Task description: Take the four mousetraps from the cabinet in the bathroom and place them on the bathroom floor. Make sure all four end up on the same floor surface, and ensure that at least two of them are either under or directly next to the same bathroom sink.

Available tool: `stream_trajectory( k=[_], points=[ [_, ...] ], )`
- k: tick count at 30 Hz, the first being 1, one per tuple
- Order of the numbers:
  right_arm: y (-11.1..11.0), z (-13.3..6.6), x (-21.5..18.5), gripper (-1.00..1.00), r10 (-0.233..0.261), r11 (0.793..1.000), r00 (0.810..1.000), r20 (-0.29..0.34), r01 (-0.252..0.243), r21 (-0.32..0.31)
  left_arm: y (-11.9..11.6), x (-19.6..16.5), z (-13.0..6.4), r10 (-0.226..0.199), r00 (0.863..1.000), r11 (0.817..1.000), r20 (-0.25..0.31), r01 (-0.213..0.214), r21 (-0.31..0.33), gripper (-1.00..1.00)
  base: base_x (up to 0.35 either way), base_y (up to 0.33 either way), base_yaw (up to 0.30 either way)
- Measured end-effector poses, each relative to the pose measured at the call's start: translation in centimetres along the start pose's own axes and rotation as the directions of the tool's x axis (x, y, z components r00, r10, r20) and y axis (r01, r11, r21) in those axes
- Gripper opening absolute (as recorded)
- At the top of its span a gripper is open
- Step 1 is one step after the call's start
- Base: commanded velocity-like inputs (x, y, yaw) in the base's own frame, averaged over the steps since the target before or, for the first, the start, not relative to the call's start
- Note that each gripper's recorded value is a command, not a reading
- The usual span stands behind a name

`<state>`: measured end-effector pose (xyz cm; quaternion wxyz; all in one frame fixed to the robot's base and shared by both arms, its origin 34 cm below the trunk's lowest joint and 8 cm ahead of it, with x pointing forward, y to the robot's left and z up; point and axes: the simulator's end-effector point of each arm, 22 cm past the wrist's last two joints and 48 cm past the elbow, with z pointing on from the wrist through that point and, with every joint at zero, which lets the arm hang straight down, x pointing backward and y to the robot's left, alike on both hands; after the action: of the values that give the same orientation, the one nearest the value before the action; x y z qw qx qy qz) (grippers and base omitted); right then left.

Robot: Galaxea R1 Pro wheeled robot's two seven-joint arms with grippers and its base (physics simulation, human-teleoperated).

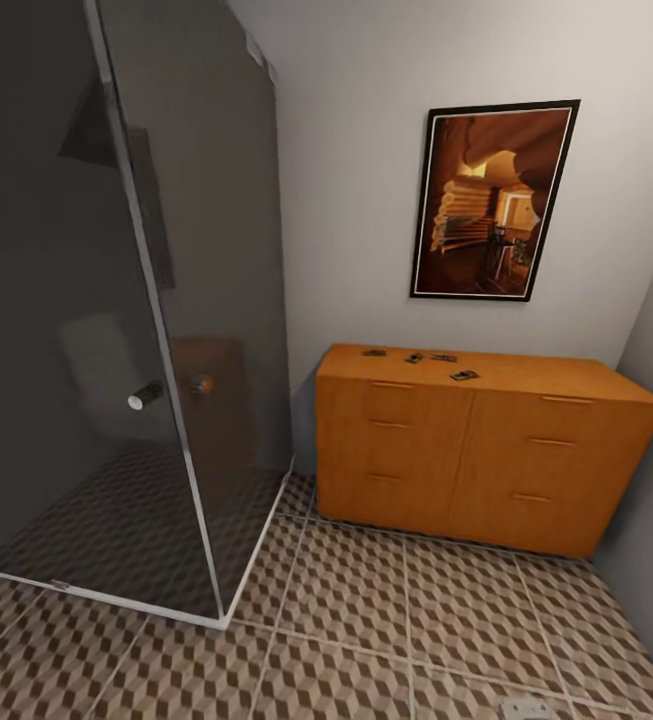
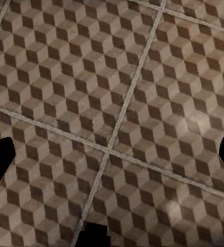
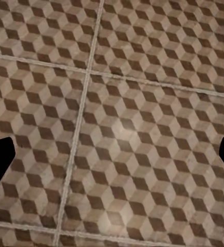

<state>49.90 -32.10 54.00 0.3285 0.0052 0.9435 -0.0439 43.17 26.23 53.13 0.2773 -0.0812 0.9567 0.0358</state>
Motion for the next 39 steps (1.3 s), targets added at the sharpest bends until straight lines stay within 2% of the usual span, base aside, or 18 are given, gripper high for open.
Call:
stream_trajectory(
  k=[7,18,39],
  points=[
    [0.0,0.0,0.1,1.0,0.0,1.0,1.0,-0.001,0.0,-0.001,0.1,0.0,0.0,0.0,1.0,1.0,0.0,0.0,-0.001,1.0,0.197,-0.19,-0.211],
    [0.0,0.0,0.1,1.0,0.001,1.0,1.0,-0.002,-0.001,0.0,-0.5,0.1,0.0,-0.011,1.0,1.0,-0.003,0.011,0.007,1.0,0.026,-0.026,-0.027],
    [-0.2,-2.6,-2.1,1.0,0.001,1.0,1.0,-0.003,-0.001,-0.001,0.0,-1.8,-2.9,-0.008,1.0,1.0,-0.004,0.008,0.002,1.0,0.0,0.0,0.0]
  ],
)
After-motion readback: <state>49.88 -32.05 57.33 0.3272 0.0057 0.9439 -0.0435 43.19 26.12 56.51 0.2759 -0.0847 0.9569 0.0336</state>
